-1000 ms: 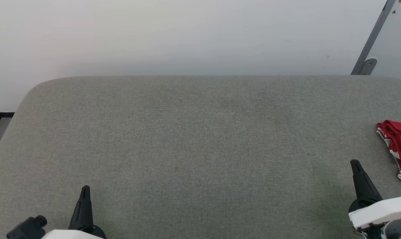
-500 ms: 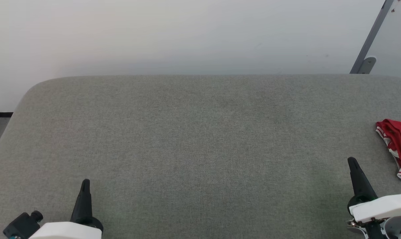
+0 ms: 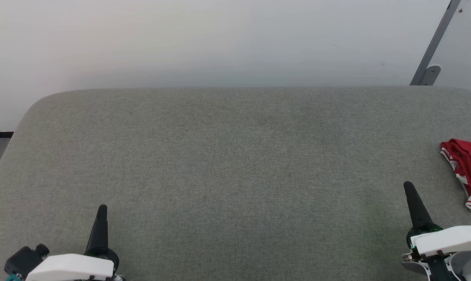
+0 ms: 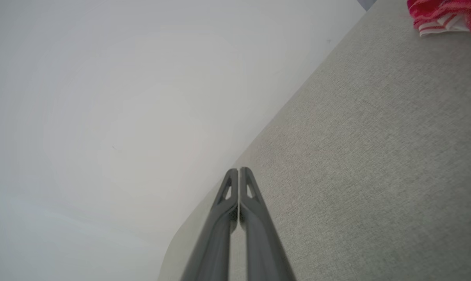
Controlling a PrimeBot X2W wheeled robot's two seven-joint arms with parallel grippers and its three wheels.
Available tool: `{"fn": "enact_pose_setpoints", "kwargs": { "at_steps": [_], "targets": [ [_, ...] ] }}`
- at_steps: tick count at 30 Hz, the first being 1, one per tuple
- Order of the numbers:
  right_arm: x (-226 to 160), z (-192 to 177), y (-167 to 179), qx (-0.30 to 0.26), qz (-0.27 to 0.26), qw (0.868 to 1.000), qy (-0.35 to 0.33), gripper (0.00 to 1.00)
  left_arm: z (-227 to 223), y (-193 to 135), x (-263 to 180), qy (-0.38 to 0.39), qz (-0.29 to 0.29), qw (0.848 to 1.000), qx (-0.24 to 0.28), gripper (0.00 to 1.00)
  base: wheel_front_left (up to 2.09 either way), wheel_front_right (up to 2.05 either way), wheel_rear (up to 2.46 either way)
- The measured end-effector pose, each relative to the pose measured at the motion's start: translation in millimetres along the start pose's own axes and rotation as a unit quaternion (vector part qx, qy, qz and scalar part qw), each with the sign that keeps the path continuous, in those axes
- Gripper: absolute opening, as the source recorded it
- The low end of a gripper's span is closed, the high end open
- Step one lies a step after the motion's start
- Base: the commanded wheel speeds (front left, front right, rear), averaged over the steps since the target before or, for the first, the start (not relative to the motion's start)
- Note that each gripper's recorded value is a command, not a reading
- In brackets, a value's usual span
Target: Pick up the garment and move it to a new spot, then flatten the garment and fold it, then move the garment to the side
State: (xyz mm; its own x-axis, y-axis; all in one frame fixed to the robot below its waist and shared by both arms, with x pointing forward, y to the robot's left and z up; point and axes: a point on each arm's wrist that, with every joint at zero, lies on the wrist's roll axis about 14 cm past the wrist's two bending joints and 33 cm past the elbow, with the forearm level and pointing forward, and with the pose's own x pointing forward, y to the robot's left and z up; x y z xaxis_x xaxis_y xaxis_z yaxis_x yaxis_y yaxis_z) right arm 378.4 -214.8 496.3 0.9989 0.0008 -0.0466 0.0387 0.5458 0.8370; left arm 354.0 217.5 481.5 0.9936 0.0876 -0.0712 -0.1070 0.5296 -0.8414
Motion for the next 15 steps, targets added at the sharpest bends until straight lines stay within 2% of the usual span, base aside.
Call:
{"fn": "enact_pose_setpoints", "kwargs": {
  "at_steps": [15],
  "targets": [
    [3.2,-1.3,3.9,0.078,0.001,0.997,-0.003,0.00,-0.9,-6.9,8.3,0.008,-0.007,0.997,-0.073,0.00,0.00,0.00,0.00]
  ]
}}
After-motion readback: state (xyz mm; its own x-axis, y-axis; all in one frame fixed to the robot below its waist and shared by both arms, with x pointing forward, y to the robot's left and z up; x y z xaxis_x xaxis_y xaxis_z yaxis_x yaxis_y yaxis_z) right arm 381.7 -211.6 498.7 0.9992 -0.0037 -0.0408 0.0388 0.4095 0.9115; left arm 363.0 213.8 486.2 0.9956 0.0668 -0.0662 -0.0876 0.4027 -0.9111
